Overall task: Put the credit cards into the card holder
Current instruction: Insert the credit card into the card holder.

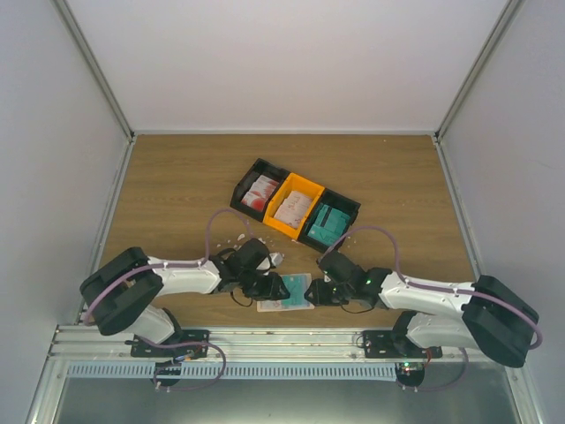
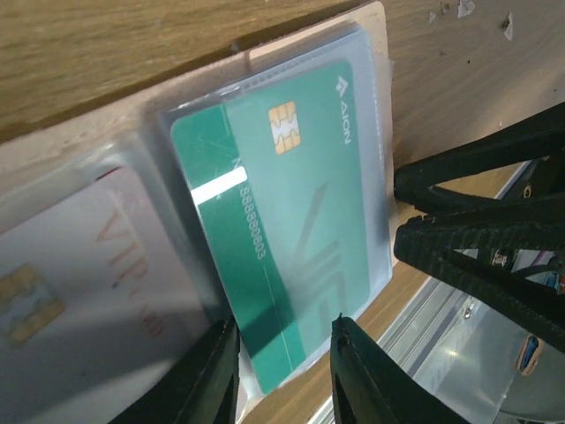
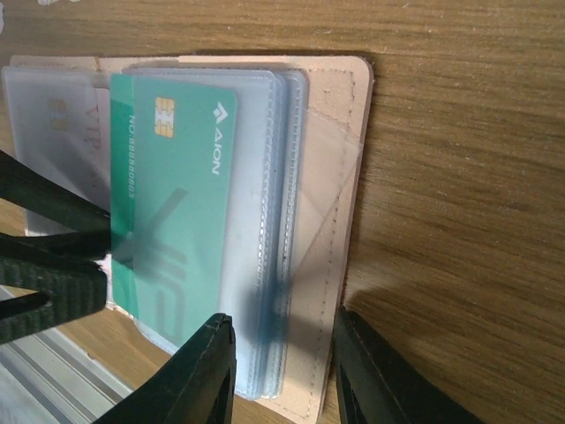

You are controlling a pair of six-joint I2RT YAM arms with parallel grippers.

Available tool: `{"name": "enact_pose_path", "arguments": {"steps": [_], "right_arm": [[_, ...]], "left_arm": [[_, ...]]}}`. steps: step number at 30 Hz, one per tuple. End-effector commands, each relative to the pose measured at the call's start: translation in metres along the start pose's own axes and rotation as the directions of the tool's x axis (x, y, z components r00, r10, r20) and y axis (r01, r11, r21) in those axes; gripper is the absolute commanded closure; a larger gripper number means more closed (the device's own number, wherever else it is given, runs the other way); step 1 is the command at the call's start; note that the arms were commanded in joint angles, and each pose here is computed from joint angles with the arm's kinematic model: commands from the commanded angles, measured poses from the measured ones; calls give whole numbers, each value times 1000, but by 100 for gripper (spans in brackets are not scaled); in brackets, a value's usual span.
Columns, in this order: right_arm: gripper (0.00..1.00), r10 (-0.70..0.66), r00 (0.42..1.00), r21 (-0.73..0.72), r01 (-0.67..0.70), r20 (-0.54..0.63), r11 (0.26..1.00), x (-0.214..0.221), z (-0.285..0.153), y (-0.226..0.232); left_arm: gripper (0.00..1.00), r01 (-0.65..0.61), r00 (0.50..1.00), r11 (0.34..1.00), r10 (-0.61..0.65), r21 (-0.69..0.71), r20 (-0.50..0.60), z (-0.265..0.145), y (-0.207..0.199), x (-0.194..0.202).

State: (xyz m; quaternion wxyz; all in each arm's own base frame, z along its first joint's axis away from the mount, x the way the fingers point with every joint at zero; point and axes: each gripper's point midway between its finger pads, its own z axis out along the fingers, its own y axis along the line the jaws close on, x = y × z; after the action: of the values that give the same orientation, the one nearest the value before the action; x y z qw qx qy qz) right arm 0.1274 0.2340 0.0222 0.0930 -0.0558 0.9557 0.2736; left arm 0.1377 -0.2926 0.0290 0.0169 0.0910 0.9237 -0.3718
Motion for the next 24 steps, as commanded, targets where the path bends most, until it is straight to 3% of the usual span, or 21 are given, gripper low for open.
{"name": "enact_pose_path", "arguments": {"steps": [1,12,18,24], "right_arm": [[69,-5,998,66,8,-57,998,16,7,-20],[69,0,999,74,3,-44,997,13,8,-20],[58,39,998,186,-47,44,981,-2,-9,-34],[54,26,994,141,-41,104,989,-13,-19,-24]], "left_arm": [[69,-28,999,1000,28,13,-23,11,-1,-1],[82,-74,997,993,74,92,6,11,-22,-12],[92,-70,997,998,69,12,18,12,-4,-12],[95,-73,997,996,73,-49,17,14,11,-9]]}}
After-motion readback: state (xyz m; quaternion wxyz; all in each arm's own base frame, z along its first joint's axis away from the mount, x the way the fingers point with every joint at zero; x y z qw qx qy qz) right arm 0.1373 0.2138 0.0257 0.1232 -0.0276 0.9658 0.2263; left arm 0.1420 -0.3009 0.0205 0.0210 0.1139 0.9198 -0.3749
